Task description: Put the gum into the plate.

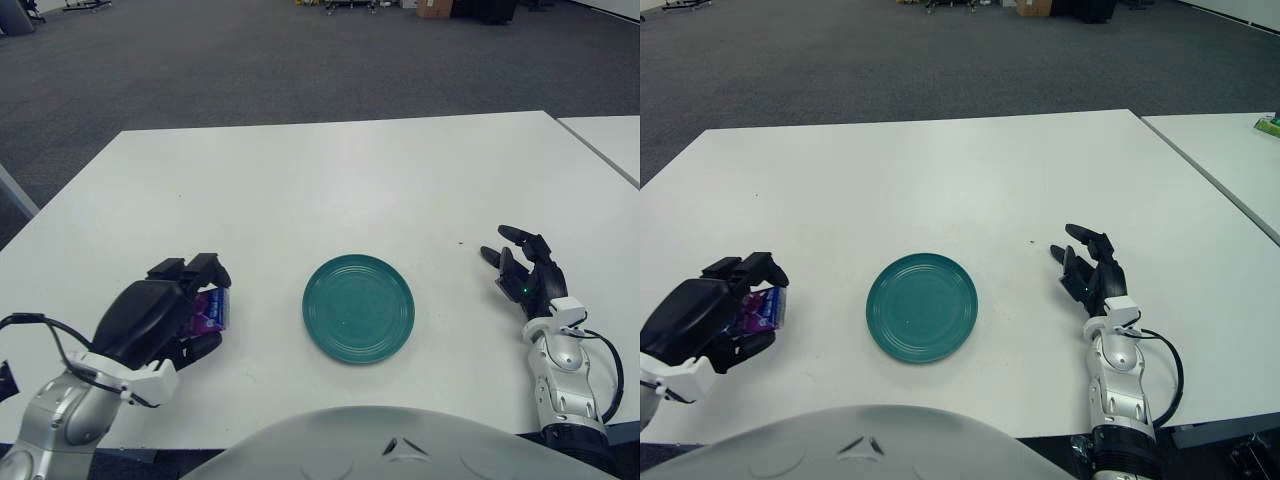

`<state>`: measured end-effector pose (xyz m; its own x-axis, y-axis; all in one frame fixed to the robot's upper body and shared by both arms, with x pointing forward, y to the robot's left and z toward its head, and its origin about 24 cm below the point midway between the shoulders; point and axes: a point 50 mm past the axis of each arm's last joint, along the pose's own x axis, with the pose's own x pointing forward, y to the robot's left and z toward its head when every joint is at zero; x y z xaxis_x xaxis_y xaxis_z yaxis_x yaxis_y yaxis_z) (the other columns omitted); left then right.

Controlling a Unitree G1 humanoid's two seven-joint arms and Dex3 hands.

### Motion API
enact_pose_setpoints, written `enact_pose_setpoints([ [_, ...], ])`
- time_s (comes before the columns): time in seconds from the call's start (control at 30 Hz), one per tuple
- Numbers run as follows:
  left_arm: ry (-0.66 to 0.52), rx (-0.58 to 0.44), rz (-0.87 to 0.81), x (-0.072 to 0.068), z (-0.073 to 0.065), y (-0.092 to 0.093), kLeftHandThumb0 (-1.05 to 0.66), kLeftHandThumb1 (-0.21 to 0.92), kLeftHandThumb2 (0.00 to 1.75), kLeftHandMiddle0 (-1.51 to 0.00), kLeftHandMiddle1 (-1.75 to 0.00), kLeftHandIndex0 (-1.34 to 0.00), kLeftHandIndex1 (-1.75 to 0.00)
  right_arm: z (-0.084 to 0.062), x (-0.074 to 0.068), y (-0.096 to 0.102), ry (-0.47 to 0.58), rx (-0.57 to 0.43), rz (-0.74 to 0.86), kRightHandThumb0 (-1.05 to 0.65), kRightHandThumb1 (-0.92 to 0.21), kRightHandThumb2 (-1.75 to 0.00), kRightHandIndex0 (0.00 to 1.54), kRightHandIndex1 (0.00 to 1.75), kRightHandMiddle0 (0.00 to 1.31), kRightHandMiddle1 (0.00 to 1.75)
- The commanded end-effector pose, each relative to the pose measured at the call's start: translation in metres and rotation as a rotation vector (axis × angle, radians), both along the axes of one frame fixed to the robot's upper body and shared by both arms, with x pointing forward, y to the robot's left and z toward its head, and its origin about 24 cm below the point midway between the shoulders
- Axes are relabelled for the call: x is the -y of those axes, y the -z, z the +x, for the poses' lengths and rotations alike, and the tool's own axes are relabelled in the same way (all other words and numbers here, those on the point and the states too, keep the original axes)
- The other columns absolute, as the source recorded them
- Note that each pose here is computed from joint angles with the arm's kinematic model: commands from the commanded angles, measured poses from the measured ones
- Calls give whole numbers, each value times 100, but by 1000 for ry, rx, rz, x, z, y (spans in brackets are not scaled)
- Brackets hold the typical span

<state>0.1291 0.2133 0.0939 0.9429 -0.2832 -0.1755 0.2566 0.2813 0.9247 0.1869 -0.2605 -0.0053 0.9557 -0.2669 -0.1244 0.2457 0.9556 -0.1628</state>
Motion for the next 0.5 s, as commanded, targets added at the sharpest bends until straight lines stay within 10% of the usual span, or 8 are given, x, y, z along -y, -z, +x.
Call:
enact_pose_setpoints([
  [0.0, 63, 3, 4, 15, 6, 1, -44, 38, 123, -110, -175, -55, -175, -18, -1, 26, 11, -167, 19, -63, -92, -83, 74, 12, 18, 87],
  [0.47, 314, 122, -86, 85, 39, -12, -44, 38, 123, -112, -175, -55, -175, -19, -8, 26, 9, -173, 23, -64, -92, -83, 69, 9, 15, 86],
])
